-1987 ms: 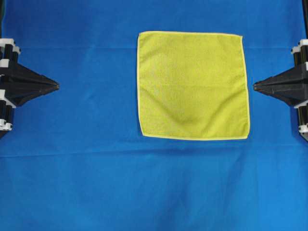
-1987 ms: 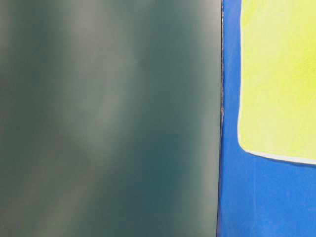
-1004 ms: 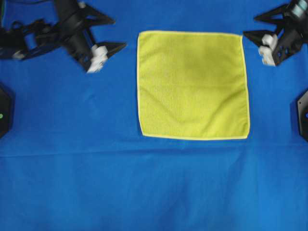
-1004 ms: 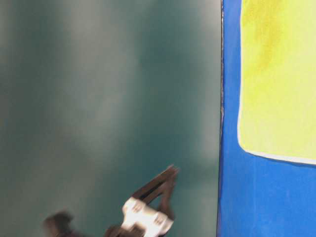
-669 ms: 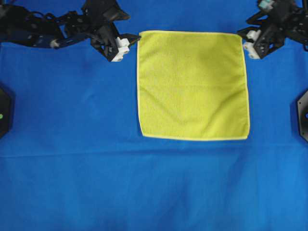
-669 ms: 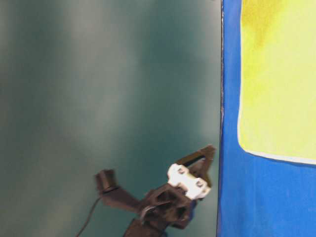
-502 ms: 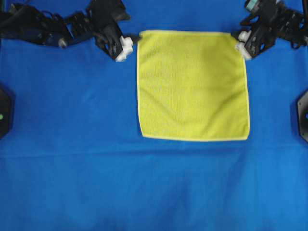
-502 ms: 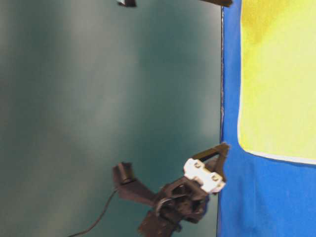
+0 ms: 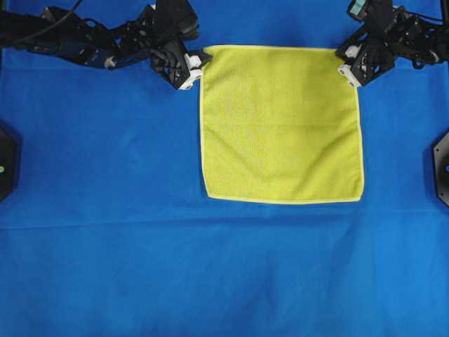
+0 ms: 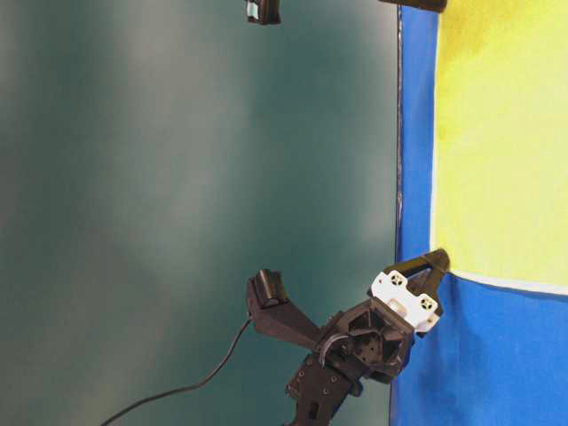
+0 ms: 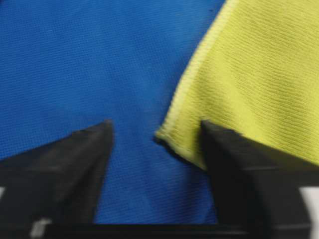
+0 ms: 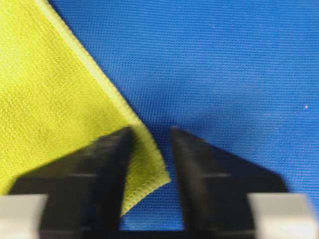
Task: Fold the yellow towel.
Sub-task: 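Lift the top edge with both grippers and pull it toward the bottom edge, then lower the folded edge onto the bottom edge and release both grippers, then grasp the folded strip's ends with both grippers and lift it, then swing the strip vertical, right gripper carrying its end toward the top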
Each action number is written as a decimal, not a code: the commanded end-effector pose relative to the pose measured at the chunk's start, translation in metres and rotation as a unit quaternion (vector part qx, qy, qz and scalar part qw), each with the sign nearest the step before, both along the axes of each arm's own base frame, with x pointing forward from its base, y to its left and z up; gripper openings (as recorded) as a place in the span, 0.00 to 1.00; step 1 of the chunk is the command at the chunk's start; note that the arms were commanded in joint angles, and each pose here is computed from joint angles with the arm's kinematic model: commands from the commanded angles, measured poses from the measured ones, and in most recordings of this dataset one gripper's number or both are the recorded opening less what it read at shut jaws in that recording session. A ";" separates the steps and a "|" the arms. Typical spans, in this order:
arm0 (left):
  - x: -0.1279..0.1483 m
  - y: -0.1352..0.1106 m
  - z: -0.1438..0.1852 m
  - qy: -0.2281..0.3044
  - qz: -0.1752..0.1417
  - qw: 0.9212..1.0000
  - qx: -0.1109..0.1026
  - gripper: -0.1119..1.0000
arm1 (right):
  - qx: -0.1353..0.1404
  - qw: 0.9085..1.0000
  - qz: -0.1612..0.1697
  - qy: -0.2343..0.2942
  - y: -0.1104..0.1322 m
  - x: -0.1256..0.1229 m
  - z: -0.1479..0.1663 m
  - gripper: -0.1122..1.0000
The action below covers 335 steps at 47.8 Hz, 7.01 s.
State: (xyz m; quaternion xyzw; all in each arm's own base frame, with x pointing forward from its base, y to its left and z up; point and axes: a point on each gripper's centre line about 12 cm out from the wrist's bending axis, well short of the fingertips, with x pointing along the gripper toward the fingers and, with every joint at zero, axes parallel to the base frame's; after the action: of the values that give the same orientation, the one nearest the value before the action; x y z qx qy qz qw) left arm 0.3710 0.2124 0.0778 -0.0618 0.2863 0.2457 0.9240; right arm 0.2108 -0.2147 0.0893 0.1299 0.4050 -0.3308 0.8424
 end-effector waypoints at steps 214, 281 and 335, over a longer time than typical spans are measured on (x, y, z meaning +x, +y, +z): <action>0.032 -0.112 0.008 0.098 -0.176 0.979 0.008 0.39 | 0.095 0.992 0.072 0.050 0.128 0.008 0.010 0.51; 0.012 -0.137 0.157 0.029 -0.189 0.981 0.020 0.12 | 0.019 0.996 0.061 -0.054 0.141 -0.013 0.135 0.11; 0.076 -0.269 0.182 -0.095 -0.345 0.931 0.074 0.12 | -0.085 0.981 0.048 -0.165 0.012 0.112 0.170 0.11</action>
State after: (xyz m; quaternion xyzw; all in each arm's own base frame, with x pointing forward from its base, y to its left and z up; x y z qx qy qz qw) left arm 0.4447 -0.0334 0.2424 0.0814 0.2096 -0.0522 0.9730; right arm 0.3203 -0.1913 0.2431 0.0969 0.2572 -0.2873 0.9175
